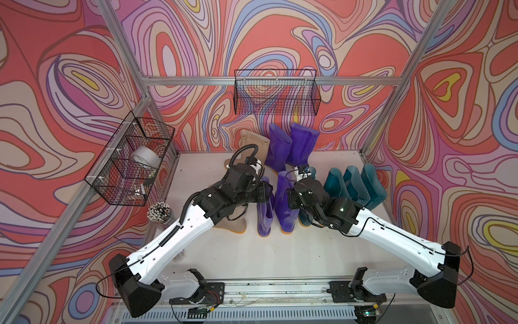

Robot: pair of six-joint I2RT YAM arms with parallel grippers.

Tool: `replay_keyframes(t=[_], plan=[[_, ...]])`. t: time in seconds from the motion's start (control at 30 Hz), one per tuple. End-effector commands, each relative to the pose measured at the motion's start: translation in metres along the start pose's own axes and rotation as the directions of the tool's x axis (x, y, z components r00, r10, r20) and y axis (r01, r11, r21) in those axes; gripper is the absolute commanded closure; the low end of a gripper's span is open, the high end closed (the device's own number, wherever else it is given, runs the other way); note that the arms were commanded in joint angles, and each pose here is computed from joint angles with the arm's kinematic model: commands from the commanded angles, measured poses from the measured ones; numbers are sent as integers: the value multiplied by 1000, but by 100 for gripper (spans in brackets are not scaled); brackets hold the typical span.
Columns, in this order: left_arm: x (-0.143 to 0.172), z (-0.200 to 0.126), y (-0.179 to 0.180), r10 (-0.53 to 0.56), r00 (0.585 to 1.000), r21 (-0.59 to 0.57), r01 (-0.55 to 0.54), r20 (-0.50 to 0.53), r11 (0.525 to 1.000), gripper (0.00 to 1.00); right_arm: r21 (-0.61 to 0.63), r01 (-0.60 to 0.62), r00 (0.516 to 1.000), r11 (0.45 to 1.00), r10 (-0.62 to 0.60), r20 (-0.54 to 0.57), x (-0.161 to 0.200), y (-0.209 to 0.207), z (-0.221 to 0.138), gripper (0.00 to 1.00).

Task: Match and arrange rain boots in pairs
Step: Pick up the rain boot at the center of the board.

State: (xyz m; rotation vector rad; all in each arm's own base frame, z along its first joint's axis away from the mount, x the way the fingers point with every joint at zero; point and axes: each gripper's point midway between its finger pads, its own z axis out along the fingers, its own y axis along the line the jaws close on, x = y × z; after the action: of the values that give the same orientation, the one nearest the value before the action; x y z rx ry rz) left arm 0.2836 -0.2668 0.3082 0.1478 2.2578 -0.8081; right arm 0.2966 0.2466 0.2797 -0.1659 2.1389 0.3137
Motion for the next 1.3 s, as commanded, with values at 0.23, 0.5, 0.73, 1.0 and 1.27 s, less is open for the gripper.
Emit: replay_keyframes(t=[0.23,0.5,0.73,1.0,1.27], plan=[[-27,-29,-14,74,994,0,-74,75,997,52,-83,37,998,996,-32,61,-38,18,-24,54],[-54,-110,47,-90,956,-325,183,281,928,38,-131,74,986,989,-53,157,-75,34,-38,50],[7,-154,99,-513,771,-406,635,376,657,21,-128,105,982,986,-83,169,-75,37,-32,48],[25,-133,111,-537,763,-503,643,358,578,0,-114,123,977,986,-100,186,-75,33,-32,46],[18,-77,113,-608,753,-447,648,253,617,0,-109,163,972,981,-141,187,-82,40,-28,45]])
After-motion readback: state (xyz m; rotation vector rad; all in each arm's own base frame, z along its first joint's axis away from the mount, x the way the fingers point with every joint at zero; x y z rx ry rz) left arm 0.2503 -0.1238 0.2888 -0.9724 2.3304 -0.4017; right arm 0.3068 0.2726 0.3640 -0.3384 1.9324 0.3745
